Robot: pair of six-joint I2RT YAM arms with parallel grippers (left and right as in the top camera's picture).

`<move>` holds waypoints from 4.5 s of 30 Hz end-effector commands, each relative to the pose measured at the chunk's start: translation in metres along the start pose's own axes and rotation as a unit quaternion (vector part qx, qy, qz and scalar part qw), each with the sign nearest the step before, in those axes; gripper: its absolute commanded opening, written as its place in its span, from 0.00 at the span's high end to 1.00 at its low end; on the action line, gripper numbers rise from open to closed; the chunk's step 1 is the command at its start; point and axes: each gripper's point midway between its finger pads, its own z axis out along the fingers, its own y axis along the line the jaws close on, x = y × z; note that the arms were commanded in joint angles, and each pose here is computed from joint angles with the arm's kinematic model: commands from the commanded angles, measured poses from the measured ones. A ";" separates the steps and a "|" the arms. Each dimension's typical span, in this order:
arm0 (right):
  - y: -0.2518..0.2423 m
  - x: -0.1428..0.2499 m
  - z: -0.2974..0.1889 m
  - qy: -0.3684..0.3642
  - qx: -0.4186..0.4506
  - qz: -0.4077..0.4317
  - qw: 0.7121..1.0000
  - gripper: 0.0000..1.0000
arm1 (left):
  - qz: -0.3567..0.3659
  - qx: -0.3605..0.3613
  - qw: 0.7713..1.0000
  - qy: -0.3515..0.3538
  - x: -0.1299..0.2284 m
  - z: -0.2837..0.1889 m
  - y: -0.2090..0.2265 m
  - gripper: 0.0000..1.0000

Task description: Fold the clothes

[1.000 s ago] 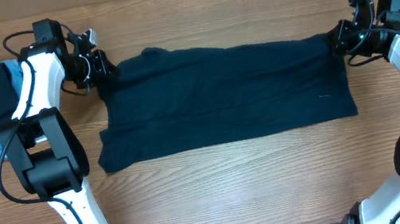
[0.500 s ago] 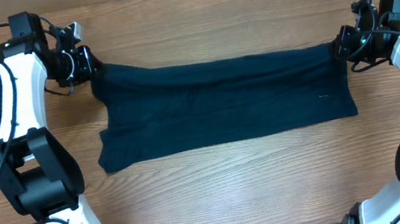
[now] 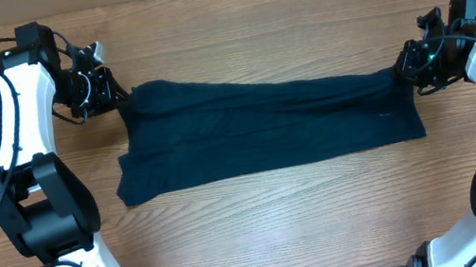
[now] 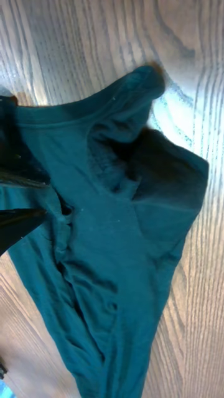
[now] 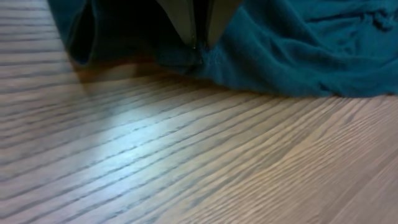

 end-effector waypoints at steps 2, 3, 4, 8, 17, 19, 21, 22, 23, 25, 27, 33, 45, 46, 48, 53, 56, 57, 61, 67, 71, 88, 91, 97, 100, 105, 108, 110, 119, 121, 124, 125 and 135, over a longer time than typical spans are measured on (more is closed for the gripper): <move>-0.022 -0.009 -0.016 -0.025 0.074 0.028 0.997 0.95 | 0.014 -0.003 1.000 -0.005 -0.001 -0.009 -0.002 0.84; -0.027 -0.008 -0.017 -0.024 0.088 0.039 0.995 0.95 | 0.013 -0.003 1.000 -0.003 0.000 -0.009 -0.002 0.84; -0.029 -0.006 -0.017 -0.023 0.094 0.045 0.994 0.95 | 0.012 -0.003 1.000 -0.002 0.001 -0.009 -0.002 0.84; -0.030 0.001 -0.017 -0.009 0.097 0.056 0.994 0.95 | 0.012 -0.001 1.000 0.012 0.008 -0.009 -0.003 0.84; -0.020 -0.005 -0.015 -0.019 0.068 0.051 0.996 0.91 | 0.043 -0.020 0.999 -0.002 -0.001 -0.002 0.001 0.51; -0.020 -0.006 -0.015 -0.021 0.067 0.050 0.996 0.91 | 0.057 -0.035 0.998 -0.017 -0.010 0.002 0.003 0.48; -0.020 -0.007 -0.015 -0.022 0.067 0.050 0.996 0.87 | 0.073 -0.039 0.996 -0.038 -0.021 0.005 0.001 0.41; -0.020 -0.007 -0.015 -0.023 0.067 0.050 0.996 0.86 | 0.083 -0.043 0.994 -0.049 -0.027 0.006 0.000 0.39; -0.020 -0.007 -0.015 -0.023 0.067 0.050 0.996 0.86 | 0.093 -0.047 0.993 -0.061 -0.034 0.008 -0.001 0.38; -0.020 -0.008 -0.015 -0.025 0.066 0.049 0.996 0.85 | 0.110 -0.048 0.990 -0.080 -0.044 0.012 -0.005 0.36; -0.020 -0.009 -0.015 -0.026 0.066 0.049 0.996 0.82 | 0.123 -0.046 0.988 -0.086 -0.048 0.020 -0.011 0.36; -0.019 -0.012 -0.015 -0.032 0.065 0.047 0.996 0.82 | 0.146 -0.070 0.985 -0.052 -0.044 0.063 -0.017 0.41; -0.019 -0.013 -0.015 -0.034 0.065 0.046 0.996 0.82 | 0.146 -0.122 0.981 -0.029 -0.039 0.074 -0.002 0.69; -0.019 -0.013 -0.015 -0.034 0.065 0.046 0.996 0.82 | 0.143 -0.123 0.982 -0.030 -0.039 0.073 -0.001 0.81; -0.019 -0.013 -0.015 -0.034 0.065 0.046 0.996 0.82 | 0.133 -0.123 0.983 -0.032 -0.039 0.072 0.000 0.92; -0.019 -0.014 -0.015 -0.037 0.066 0.045 0.996 0.82 | 0.100 -0.124 0.987 -0.034 -0.040 0.060 0.005 0.96; -0.020 -0.018 -0.016 -0.044 0.069 0.043 0.996 0.82 | 0.094 -0.126 0.987 -0.037 -0.039 0.047 0.006 0.96; -0.021 -0.019 -0.016 -0.046 0.070 0.042 0.996 0.81 | 0.092 -0.127 0.987 -0.038 -0.038 0.042 0.006 0.96; -0.023 -0.020 -0.016 -0.048 0.078 0.030 0.995 0.81 | 0.087 -0.129 0.987 -0.046 -0.034 0.018 0.004 0.96; -0.028 -0.012 -0.016 -0.034 0.090 0.036 0.995 0.86 | 0.088 -0.128 0.988 -0.018 -0.015 0.005 0.001 0.96; -0.037 -0.009 -0.018 -0.030 0.116 0.040 0.992 0.87 | 0.076 -0.125 0.989 0.015 0.002 0.005 0.002 0.96; -0.046 -0.006 -0.021 -0.027 0.144 0.042 0.988 0.81 | 0.049 -0.118 0.986 0.107 0.049 0.001 0.000 0.96; -0.052 -0.004 -0.023 -0.026 0.163 0.047 0.985 0.81 | 0.043 -0.116 0.985 0.121 0.056 -0.001 -0.001 0.95; -0.056 -0.004 -0.024 -0.027 0.171 0.060 0.983 0.56 | 0.031 -0.114 0.982 0.151 0.071 -0.004 -0.003 0.94; -0.059 -0.006 -0.025 -0.035 0.183 0.071 0.980 0.44 | 0.028 -0.113 0.981 0.158 0.074 -0.005 -0.003 0.94; -0.047 -0.018 -0.022 -0.056 0.146 0.065 0.986 0.49 | 0.027 -0.113 0.981 0.158 0.075 -0.005 -0.003 0.91; -0.037 -0.022 -0.016 -0.059 0.112 0.060 0.990 0.55 | 0.027 -0.113 0.980 0.160 0.075 -0.005 -0.003 0.90; -0.031 -0.020 -0.009 -0.050 0.090 0.059 0.993 0.66 | 0.026 -0.113 0.980 0.160 0.076 -0.005 -0.003 0.90; -0.025 0.007 0.028 0.021 0.068 0.065 0.995 0.77 | 0.026 -0.113 0.980 0.161 0.076 -0.006 -0.003 0.87; -0.025 0.010 0.036 0.030 0.066 0.065 0.995 0.77 | 0.026 -0.113 0.980 0.161 0.076 -0.006 -0.003 0.87; -0.026 0.024 0.049 0.061 0.064 0.071 0.994 0.85 | 0.026 -0.113 0.980 0.163 0.077 -0.006 -0.003 0.89; -0.026 0.031 0.049 0.075 0.067 0.075 0.992 0.88 | 0.026 -0.113 0.980 0.163 0.077 -0.006 -0.003 0.90; -0.035 0.054 -0.006 0.091 0.142 0.076 0.983 0.90 | 0.024 -0.125 0.978 0.167 0.079 -0.008 0.002 0.91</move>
